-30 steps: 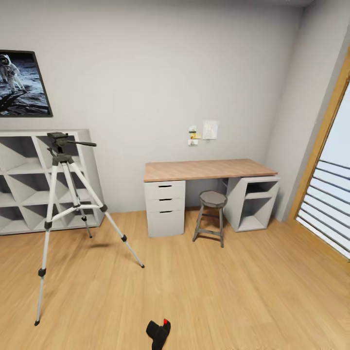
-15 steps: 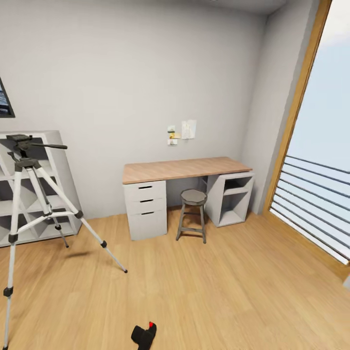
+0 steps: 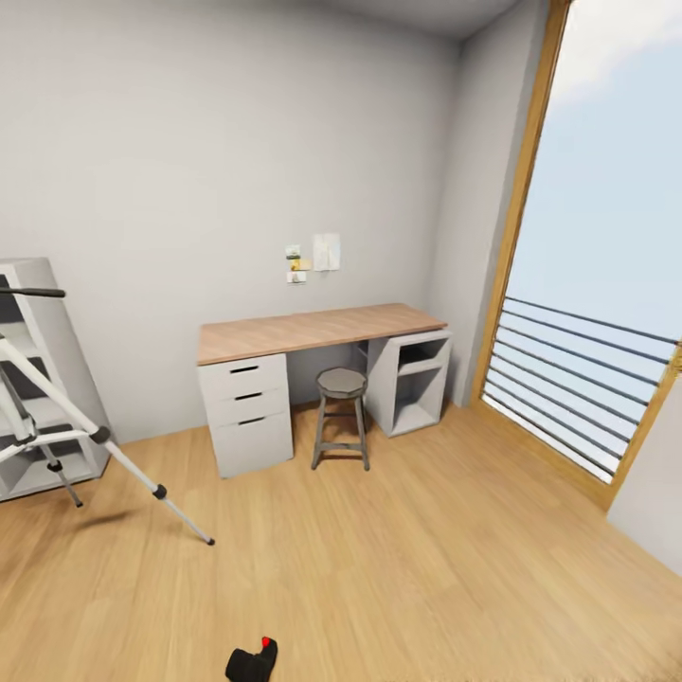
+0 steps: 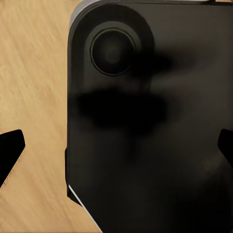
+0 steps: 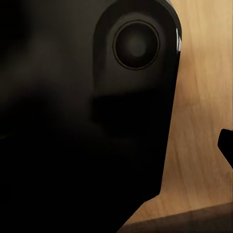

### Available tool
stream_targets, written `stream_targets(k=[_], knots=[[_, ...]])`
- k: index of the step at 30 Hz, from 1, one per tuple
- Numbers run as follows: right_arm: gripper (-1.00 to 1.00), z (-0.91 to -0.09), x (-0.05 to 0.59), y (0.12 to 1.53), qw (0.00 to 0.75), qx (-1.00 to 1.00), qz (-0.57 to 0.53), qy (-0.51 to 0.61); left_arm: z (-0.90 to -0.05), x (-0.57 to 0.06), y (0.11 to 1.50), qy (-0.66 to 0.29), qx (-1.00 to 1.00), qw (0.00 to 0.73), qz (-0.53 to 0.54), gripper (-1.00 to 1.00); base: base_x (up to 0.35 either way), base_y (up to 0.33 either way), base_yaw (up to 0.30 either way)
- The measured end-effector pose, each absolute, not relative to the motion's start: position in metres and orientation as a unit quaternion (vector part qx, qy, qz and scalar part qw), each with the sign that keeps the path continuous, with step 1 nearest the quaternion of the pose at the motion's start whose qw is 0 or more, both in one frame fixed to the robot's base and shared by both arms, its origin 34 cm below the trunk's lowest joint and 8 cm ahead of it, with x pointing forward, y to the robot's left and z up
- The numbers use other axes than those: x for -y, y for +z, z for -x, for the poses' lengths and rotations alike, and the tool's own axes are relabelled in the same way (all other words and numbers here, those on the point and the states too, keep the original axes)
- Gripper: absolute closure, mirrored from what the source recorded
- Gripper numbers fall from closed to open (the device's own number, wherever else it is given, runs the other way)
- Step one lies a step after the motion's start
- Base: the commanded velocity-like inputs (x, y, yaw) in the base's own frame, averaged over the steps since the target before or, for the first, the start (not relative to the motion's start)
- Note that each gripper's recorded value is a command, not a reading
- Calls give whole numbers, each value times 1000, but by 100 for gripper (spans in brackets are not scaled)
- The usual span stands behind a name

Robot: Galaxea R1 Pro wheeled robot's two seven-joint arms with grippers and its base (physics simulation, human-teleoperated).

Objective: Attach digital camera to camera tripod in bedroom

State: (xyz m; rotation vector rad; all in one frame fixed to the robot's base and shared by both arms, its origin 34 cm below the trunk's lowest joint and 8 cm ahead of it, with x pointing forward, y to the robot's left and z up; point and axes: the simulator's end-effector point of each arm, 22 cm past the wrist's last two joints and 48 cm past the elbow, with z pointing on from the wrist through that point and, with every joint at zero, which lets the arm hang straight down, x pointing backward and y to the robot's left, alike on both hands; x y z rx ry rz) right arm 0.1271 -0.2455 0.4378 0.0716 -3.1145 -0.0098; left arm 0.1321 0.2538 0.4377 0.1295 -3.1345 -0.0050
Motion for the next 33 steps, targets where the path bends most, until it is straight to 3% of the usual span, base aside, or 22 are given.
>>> stream_targets(k=[33], knots=[[-100, -127, 253, 438, 14, 1000, -27, -3, -132, -255, 438, -2, 999, 2, -42, -100, 0, 0, -15]])
